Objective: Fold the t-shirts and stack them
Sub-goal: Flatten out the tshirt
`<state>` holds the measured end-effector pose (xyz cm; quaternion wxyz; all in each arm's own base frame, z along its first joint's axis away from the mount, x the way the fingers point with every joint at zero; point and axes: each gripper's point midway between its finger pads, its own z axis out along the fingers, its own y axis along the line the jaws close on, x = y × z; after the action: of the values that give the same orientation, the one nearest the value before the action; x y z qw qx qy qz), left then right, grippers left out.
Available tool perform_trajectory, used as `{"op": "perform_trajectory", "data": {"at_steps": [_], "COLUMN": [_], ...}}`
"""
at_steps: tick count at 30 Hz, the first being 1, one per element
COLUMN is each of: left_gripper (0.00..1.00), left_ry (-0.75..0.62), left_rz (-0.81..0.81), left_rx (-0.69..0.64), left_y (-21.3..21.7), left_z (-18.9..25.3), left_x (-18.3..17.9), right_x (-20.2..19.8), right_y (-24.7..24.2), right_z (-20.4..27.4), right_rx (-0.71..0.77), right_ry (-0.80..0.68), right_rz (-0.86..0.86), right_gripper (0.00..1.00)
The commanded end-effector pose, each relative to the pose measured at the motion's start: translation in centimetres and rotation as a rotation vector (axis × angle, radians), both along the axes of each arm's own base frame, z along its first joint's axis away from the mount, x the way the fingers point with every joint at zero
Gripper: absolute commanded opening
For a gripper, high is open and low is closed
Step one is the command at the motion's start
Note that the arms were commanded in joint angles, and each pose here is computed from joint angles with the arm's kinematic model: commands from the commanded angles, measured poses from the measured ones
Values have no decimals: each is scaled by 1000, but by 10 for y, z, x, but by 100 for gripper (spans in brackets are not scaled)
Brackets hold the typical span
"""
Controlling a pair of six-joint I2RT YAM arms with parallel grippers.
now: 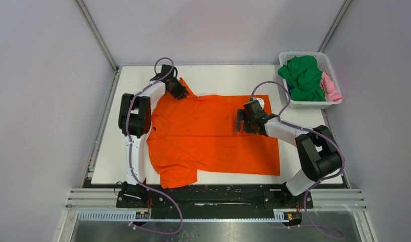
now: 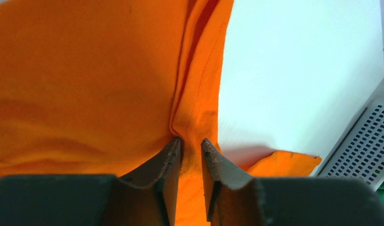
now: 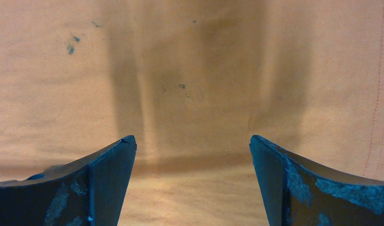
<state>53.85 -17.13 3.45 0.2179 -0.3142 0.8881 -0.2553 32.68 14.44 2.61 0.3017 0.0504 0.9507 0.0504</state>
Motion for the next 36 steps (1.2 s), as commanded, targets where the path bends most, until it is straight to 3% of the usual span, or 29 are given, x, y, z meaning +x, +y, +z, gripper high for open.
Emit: {"op": "perform_trajectory", "data": {"at_steps": [1,3,10,17,18,19,22,23,27,31,36], "left_gripper": [17,0,0,0,5,21,89,98,99,99,99], "left_ry": [-48,-53,-134,-261,-270,-292,-369,-391,-491,-537,-341], "left_rz": [23,17,38,89,104,108,53,38,-26,-98,-130], "left_rx": [-5,-14,-34,-44,-41,-48,-125,-123,7,205,371], "left_y": [-6,-10,-21,-56,-64,-71,-93,-94,-85,-67,-23], "left_z": [10,10,33,49,39,39,72,85,150,208,177], "left_x": [21,24,36,90,100,110,126,124,89,24,-90], "right_x": [5,5,7,8,8,8,6,6,6,-2,-32], "right_y": [-10,-11,-14,-18,-18,-18,-21,-22,-26,-28,-33], "right_z": [4,3,1,-3,-3,-2,4,9,30,50,39], "right_rx": [-35,-42,-52,-67,-67,-67,-67,-65,-56,-17,35], "right_ry": [-32,-29,-25,-16,-13,-12,-21,-35,-96,-138,-107], "right_rz": [-20,-23,-28,-34,-34,-34,-38,-41,-53,-71,-96], "right_gripper": [99,99,99,100,100,99,99,99,99,100,100]}}
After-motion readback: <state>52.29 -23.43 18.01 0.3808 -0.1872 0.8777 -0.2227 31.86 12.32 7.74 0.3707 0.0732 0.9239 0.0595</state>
